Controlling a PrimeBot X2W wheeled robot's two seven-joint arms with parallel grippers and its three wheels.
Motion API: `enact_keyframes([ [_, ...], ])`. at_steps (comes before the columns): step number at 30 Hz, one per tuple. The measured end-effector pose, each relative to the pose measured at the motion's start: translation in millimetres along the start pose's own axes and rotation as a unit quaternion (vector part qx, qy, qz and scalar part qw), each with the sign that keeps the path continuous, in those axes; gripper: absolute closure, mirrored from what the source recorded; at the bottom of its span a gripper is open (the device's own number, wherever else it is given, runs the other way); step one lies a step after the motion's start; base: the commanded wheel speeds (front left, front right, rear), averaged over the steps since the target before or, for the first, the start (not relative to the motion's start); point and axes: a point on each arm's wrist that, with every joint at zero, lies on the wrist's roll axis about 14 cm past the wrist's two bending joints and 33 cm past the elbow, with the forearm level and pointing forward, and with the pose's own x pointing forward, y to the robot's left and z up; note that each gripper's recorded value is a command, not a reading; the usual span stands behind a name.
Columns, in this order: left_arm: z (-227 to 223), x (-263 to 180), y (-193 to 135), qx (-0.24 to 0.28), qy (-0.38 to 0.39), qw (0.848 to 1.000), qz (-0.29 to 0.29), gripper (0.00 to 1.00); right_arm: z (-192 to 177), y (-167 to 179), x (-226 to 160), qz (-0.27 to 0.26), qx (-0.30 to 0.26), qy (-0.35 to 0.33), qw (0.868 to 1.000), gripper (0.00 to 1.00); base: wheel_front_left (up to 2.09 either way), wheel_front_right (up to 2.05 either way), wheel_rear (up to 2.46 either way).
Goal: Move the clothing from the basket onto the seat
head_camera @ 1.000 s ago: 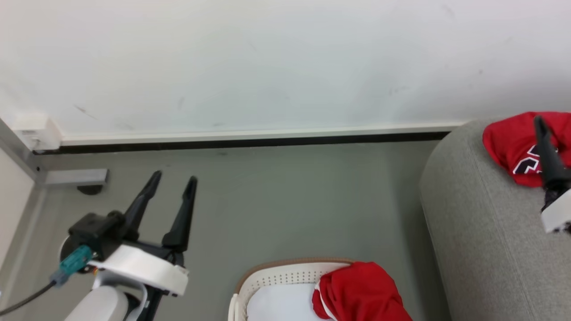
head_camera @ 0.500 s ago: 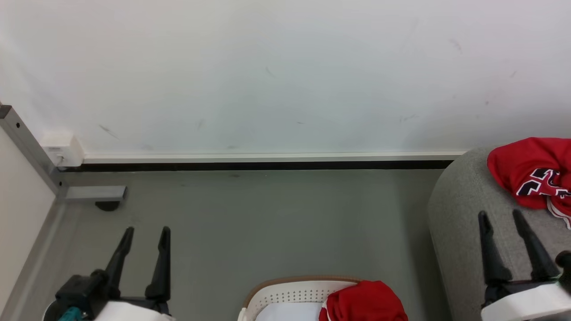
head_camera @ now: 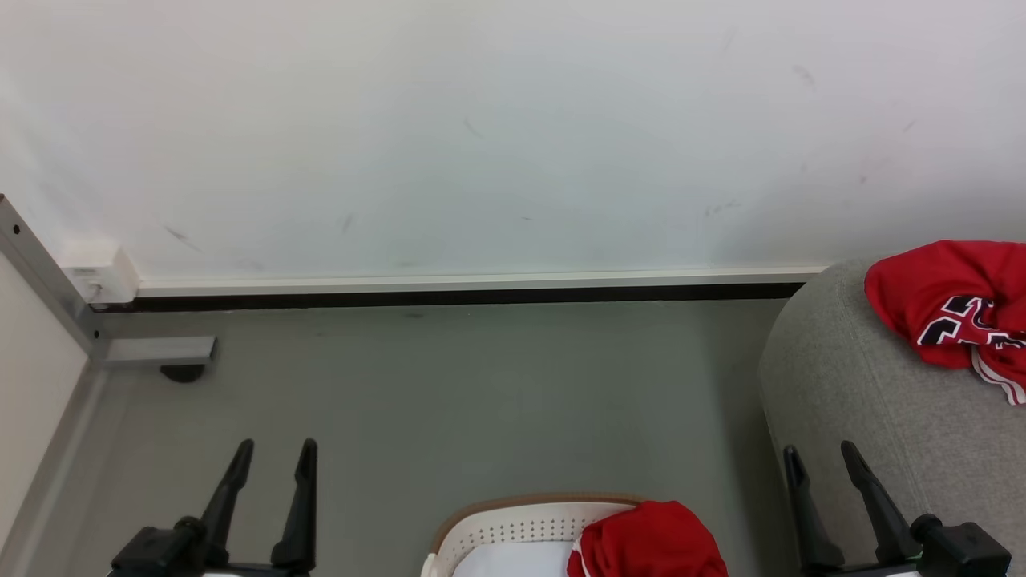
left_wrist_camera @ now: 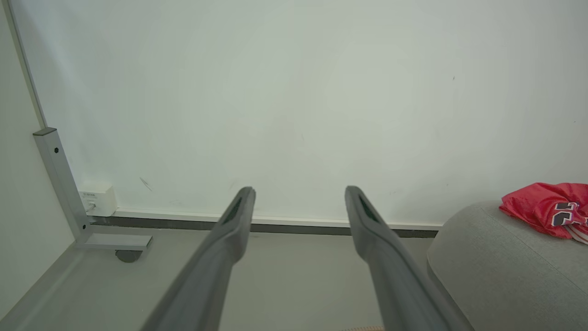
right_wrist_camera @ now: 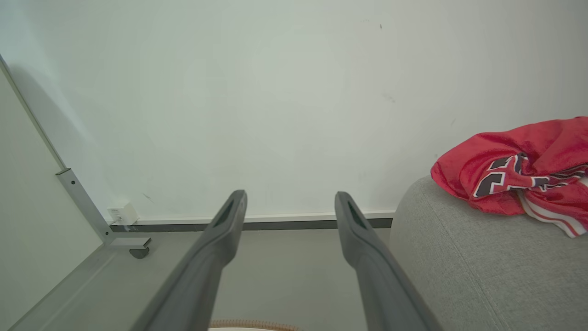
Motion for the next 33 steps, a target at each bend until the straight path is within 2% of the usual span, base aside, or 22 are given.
enact_keyframes([
  [33,-10,17,-15,-0.007,0.004,1.0,-0.022,0.0,6,-2,10,-0.004,-0.001,-0.015,1.0,0.0,0.0,0.0,0.0],
])
